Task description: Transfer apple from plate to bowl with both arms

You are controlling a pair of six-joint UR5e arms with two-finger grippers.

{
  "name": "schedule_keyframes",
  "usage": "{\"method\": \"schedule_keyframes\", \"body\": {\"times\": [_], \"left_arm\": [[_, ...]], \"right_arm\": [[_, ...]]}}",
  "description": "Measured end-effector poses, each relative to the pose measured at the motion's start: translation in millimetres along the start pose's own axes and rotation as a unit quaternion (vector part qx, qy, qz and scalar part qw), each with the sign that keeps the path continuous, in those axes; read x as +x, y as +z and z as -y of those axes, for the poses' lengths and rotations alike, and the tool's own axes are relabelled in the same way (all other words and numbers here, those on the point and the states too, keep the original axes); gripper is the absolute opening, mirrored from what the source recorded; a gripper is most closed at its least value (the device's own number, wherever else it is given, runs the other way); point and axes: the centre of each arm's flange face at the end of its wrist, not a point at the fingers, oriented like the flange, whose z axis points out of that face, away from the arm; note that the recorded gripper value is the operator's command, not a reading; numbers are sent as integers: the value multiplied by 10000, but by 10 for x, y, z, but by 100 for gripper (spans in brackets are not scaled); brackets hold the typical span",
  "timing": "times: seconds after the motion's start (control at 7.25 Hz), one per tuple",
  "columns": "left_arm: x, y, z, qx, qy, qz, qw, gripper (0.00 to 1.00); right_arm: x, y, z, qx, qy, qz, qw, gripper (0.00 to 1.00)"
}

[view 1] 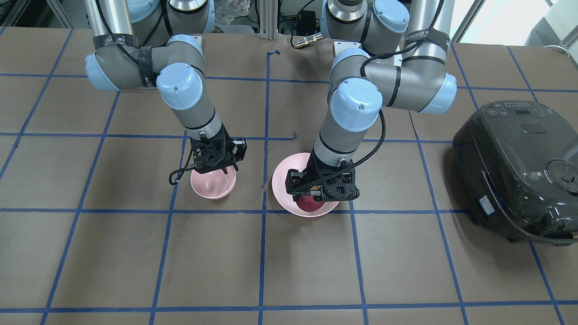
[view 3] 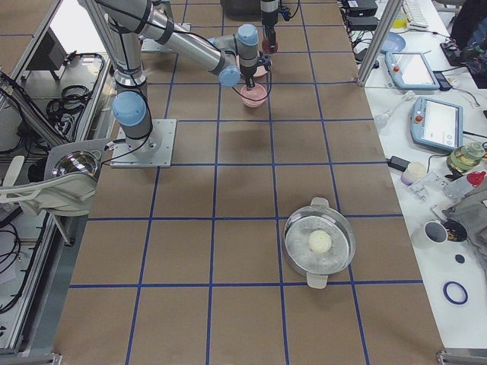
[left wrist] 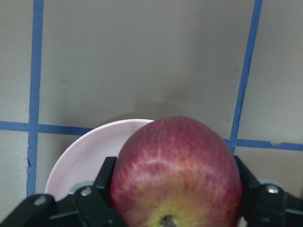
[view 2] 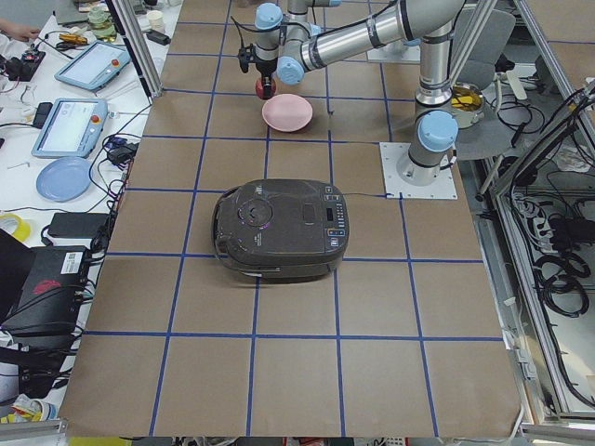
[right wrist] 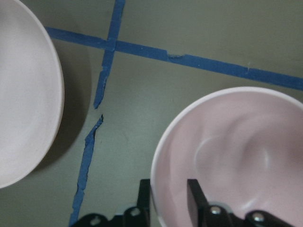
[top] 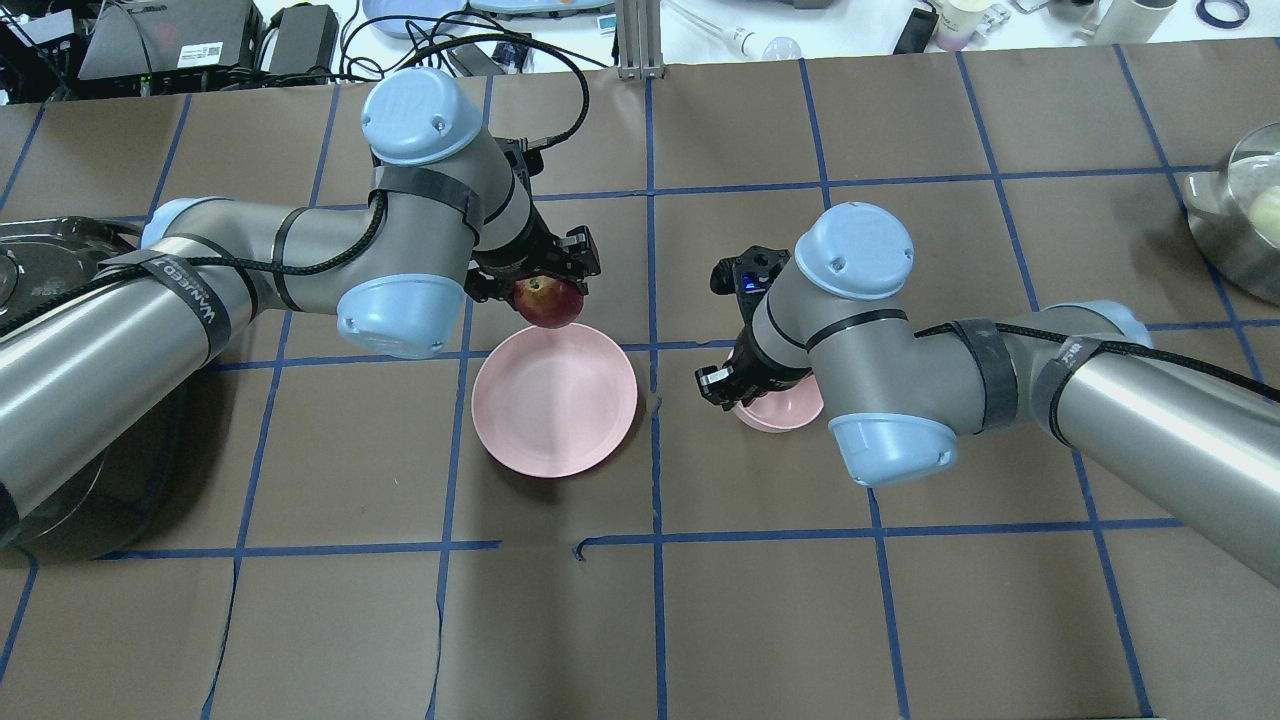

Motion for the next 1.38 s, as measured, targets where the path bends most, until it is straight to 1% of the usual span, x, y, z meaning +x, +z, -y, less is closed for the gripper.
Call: {"method": "schedule_keyframes", "body": {"times": [0.14,0.28,0.41,0.55,0.69,0.83,0.97,1.1,1.24,1.38], "left_arm": [[-2,-3,3,2,-1,0,10000,5],[2,-6,0,5,-5,-2,10000,5],[26,-2,-17,0,-17,-23,10000,5],[73,12,-37,-14,-71,-78,9999,5],[175,41,-67,-25,-239,-146,9996,5],[372,52,-137,-10,-388,-160,9991,5],[649,12,-236,48,-507,-157,9986,5],[916,-54,-327,115,-663,-202,9975,5],[1143,-89,-414,150,-803,-249,9963,5],[1348,-24,-526,114,-983,-259,9948,5]], "right_arm": [[8,-102,90,104,59,0,9999,100],[56,-336,297,228,134,-18,9996,100],[140,-684,570,234,264,-46,9994,100],[259,-1120,838,111,453,-86,9989,100],[402,-1608,1036,-86,662,-164,9976,100],[548,-2058,1123,-285,841,-335,9955,100],[668,-2456,1089,-503,988,-577,9922,100],[724,-2779,942,-706,1101,-787,9883,100],[697,-3027,735,-818,1210,-909,9851,100],[662,-3150,553,-866,1338,-1013,9820,100]]}}
